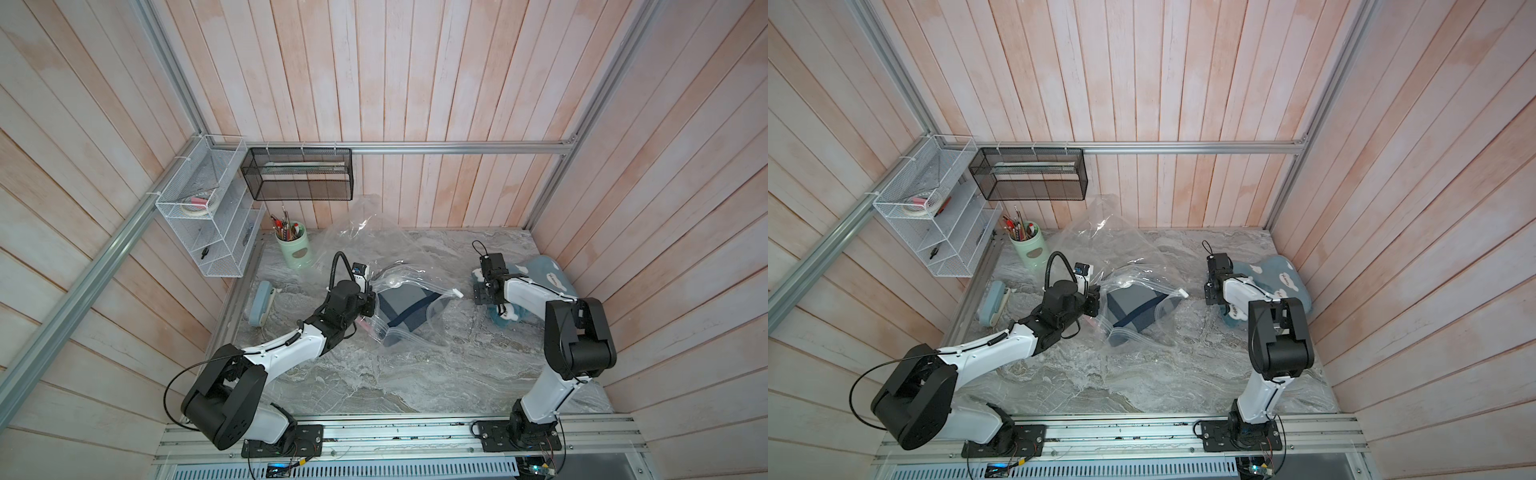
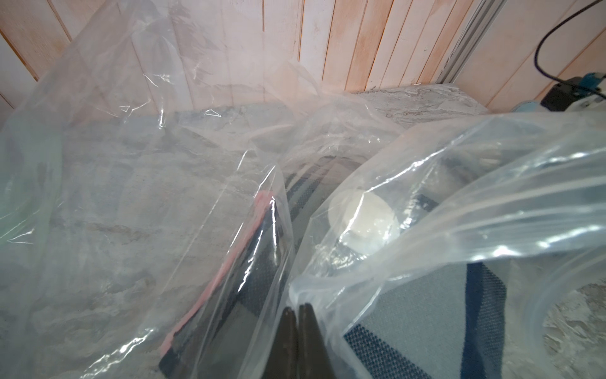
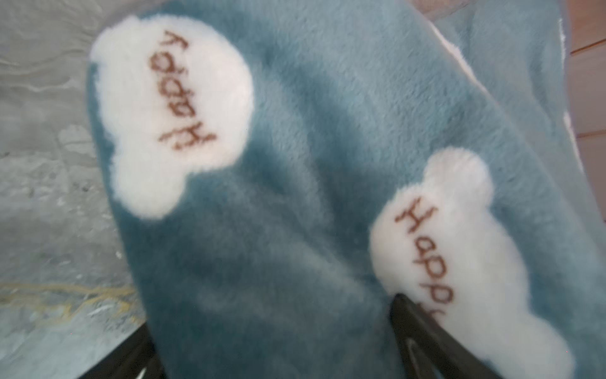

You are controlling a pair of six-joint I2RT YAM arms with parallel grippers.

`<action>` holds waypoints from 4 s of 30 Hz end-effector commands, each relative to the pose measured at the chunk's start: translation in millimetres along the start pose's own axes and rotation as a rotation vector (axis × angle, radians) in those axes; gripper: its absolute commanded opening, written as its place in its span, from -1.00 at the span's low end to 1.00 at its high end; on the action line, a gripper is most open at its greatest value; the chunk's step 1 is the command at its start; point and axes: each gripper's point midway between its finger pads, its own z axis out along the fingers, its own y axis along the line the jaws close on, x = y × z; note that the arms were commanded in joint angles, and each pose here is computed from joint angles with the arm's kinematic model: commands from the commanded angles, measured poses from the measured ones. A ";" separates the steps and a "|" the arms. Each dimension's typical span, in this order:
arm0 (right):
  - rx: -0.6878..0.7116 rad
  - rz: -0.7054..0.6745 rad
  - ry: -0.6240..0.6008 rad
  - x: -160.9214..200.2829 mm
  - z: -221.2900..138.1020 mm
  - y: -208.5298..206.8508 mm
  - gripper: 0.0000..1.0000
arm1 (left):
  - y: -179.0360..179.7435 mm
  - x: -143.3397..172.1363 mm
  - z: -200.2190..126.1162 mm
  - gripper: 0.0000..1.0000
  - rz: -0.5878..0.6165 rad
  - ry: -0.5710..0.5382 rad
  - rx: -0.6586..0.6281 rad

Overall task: Take the blanket out of the vacuum bag
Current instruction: Move the blanket to the corner of the board.

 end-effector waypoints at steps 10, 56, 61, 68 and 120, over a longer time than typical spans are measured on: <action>-0.014 -0.080 0.102 18.6 32.3 17.7 0.79 | 7.9 -8.5 -0.9 -1.00 0.006 -0.015 -0.037; -1.031 0.678 -0.483 -149.9 -90.8 -52.5 -1.00 | 8.8 -15.5 -5.6 -1.00 -0.001 -0.038 -0.027; -1.039 0.669 -0.476 -171.4 -71.5 -30.7 -1.00 | 9.3 -20.0 -6.6 -1.00 0.004 -0.046 -0.033; -1.082 0.654 -0.436 -199.7 -40.3 15.9 -1.00 | 11.0 -26.4 -7.2 -1.00 0.005 -0.057 -0.047; -0.718 0.801 -0.432 -106.2 -55.8 -93.4 0.89 | -18.6 -70.0 -9.6 -1.00 -0.019 -0.107 0.089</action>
